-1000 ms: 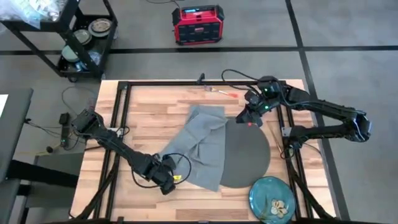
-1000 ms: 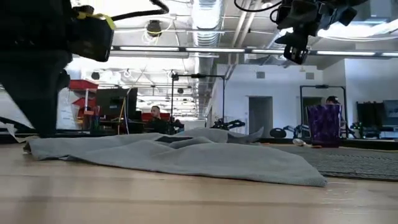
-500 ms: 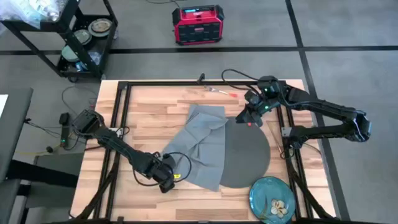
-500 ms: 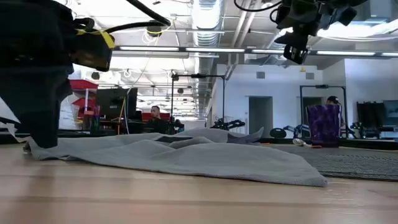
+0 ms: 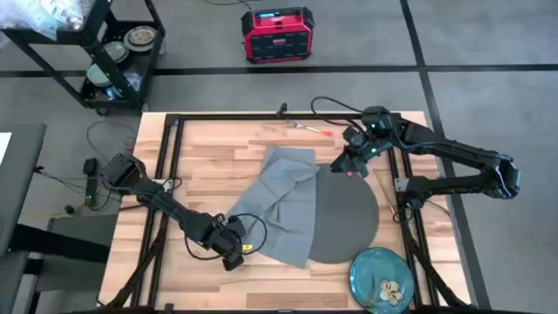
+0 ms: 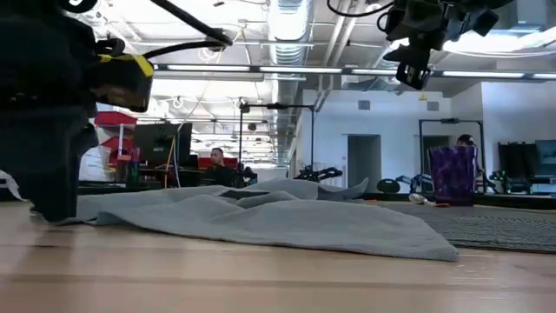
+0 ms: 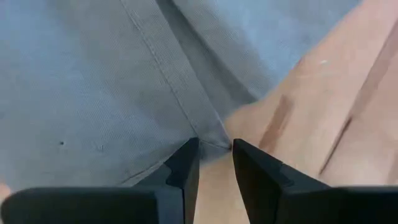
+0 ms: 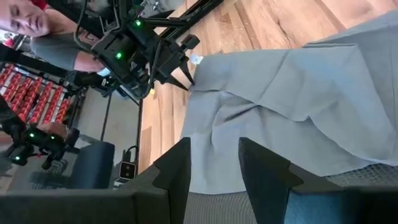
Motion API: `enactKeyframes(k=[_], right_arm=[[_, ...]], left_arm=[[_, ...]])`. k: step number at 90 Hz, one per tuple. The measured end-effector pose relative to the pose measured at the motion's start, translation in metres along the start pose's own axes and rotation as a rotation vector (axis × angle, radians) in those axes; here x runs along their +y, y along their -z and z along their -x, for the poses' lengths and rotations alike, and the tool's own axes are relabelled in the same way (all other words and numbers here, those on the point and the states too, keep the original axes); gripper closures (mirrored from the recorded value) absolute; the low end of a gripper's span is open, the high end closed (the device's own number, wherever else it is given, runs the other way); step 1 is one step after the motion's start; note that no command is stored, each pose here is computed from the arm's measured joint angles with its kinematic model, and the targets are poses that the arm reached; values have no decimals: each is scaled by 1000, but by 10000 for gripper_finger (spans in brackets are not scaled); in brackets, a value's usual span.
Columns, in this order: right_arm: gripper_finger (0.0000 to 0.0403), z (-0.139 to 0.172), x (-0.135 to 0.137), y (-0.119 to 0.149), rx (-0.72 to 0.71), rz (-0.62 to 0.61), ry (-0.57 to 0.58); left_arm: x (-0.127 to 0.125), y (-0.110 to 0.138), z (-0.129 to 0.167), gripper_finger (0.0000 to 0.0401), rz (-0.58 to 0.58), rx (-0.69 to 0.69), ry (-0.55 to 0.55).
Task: Set table place
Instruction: Fold the light gray table napkin on the table
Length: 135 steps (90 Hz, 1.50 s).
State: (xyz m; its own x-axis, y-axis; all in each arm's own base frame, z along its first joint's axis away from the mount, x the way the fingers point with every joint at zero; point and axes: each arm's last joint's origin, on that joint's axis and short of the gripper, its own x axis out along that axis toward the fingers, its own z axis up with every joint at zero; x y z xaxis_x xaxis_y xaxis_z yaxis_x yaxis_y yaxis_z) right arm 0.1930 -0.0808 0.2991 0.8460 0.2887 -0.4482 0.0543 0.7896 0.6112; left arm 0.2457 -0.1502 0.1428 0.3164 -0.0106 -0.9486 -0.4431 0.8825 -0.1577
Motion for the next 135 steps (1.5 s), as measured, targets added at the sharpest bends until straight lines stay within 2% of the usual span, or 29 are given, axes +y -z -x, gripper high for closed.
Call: enactKeyframes(k=[13, 29, 54, 73, 83, 99, 112, 125, 135], right_arm=[[280, 0, 0, 0, -4, -5, 0], [280, 0, 0, -1, -7, -11, 1], [280, 0, 0, -2, -13, -22, -1], [280, 0, 1, -3, -25, -21, -6], [280, 0, 1, -4, -32, -15, -9], [280, 0, 1, -4, -33, -12, -12], [280, 0, 1, -4, -33, -12, -12], [280, 1, -1, -3, -29, -14, -3], [280, 5, -7, -3, -31, -26, 26]], left_arm=[[4, -1, 0, 329, 7, 18, -26], [8, 0, 0, 392, 85, 48, -60], [6, -9, 5, 400, 161, 84, -54], [-6, -33, 41, 401, 193, 38, -12], [-8, -46, 69, 401, 216, -38, -8], [-14, -67, 96, 401, 263, -143, 103], [-26, -91, 105, 401, 262, -269, 267], [-29, -112, 104, 401, 268, -381, 357], [-33, -119, 90, 401, 264, -382, 377]])
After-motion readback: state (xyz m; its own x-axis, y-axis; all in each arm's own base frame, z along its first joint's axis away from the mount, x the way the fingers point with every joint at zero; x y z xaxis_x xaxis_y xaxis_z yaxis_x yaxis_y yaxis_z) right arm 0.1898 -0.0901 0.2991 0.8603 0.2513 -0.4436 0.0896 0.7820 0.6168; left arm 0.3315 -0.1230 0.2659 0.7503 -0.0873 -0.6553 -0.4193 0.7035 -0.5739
